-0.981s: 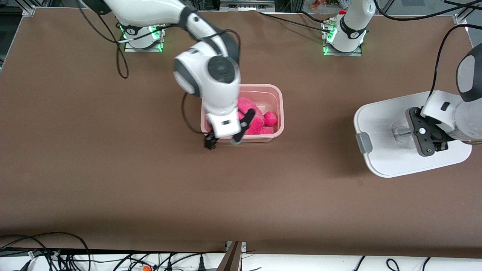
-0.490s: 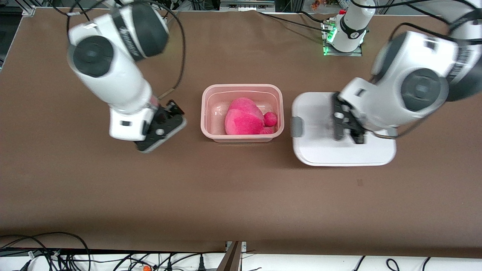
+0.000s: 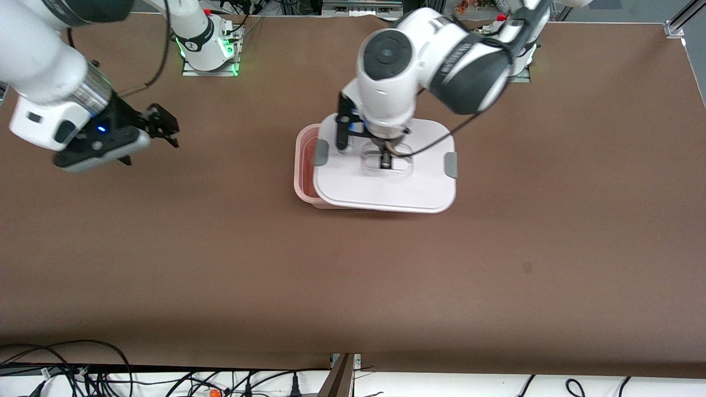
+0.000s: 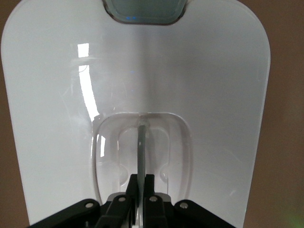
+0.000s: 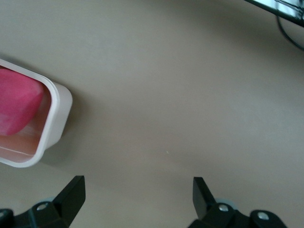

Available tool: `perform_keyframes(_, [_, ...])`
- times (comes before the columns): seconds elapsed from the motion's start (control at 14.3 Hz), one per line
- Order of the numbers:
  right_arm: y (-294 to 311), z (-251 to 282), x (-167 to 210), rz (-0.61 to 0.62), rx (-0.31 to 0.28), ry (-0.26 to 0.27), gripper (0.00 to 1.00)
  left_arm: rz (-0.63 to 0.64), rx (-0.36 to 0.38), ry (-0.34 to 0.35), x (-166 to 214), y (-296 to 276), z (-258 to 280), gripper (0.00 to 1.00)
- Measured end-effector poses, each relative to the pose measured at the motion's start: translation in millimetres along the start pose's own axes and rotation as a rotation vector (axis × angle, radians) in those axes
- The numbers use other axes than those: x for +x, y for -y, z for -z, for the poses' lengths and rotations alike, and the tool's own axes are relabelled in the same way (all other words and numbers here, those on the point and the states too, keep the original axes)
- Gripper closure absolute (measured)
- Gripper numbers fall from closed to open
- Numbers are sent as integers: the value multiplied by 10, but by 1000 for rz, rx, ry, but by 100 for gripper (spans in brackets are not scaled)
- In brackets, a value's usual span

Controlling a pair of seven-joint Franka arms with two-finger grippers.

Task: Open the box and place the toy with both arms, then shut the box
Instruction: 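Lower the white lid onto the box with the left gripper, then press the lid down and open the left gripper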

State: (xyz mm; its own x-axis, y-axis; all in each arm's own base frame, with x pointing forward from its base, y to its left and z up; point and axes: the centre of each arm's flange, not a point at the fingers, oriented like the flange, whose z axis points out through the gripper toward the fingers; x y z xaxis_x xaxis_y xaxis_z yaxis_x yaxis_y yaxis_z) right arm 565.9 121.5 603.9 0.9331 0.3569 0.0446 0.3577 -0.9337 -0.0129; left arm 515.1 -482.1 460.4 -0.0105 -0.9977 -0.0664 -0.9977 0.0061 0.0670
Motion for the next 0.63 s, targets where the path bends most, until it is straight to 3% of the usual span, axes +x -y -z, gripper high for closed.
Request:
perform_keyframes(0.21, [-270,101,-238,-87,16,23,0,56,14,4,452,-275,-323,93])
perform_keyframes(0.63, [-393,47,-347,-176,26,92,0,44,19,80,684,-379,-828,93])
